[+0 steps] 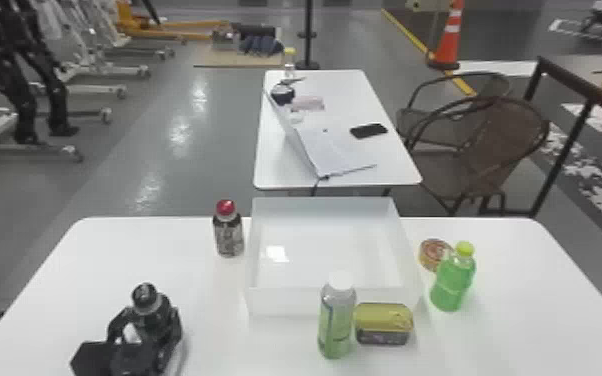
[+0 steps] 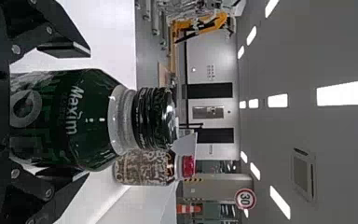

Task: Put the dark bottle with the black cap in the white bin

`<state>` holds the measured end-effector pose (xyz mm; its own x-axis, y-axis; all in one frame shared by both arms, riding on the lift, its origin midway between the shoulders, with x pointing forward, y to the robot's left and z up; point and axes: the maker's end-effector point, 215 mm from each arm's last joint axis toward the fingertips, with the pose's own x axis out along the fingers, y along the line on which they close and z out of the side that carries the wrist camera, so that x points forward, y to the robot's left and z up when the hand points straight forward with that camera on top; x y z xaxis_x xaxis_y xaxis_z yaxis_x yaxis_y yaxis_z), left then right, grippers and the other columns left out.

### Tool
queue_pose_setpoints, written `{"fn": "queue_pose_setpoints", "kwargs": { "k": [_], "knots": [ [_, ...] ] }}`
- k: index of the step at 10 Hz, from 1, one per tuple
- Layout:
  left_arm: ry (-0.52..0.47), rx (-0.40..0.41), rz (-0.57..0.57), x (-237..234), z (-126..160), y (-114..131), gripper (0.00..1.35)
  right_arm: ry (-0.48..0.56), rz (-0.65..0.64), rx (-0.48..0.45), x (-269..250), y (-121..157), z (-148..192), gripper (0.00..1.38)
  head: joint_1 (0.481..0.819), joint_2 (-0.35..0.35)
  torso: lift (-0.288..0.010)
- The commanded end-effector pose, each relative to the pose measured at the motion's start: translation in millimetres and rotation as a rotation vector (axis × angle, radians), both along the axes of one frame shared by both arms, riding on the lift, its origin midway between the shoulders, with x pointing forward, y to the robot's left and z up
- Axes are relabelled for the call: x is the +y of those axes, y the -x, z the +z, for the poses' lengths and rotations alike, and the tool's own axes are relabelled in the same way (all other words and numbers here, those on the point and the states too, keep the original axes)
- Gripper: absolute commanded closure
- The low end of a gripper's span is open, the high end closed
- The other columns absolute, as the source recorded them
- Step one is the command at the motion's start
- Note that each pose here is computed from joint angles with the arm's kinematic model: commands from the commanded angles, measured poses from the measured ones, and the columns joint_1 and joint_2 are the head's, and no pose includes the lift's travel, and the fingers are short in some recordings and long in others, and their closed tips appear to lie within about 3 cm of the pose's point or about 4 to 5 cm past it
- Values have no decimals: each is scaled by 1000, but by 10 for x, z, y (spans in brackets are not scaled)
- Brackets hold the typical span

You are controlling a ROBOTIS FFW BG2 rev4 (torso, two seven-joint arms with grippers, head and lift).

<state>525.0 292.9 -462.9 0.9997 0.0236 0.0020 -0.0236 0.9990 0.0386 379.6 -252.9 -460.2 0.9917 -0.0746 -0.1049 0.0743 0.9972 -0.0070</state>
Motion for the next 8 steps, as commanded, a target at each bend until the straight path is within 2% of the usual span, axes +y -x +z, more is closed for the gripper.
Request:
{"fn": "queue_pose_setpoints", "kwargs": {
  "k": [1,3,4,5,7,8],
  "knots": [
    [14,9,30,74,-62,63,1023,-1,-1,2,-3,2,-9,88,549,0,-100],
    [28,5,30,58,-67,98,1024,-5,-1,-1,-2,-1,2,88,549,0,-100],
    [60,-18,11,-68,83,50,1023,-6,0,2,-2,2,-11,88,549,0,-100],
    [55,-56,-21,-209,404,-32,1024,-6,0,2,-2,2,-11,90,549,0,-100],
    [167,-136,-118,-720,1034,-236,1023,-7,-1,-1,-4,-12,0,91,549,0,-100],
    [271,-156,-186,-1073,1263,-368,1023,-9,1,-2,5,-23,3,91,549,0,-100]
  ]
}}
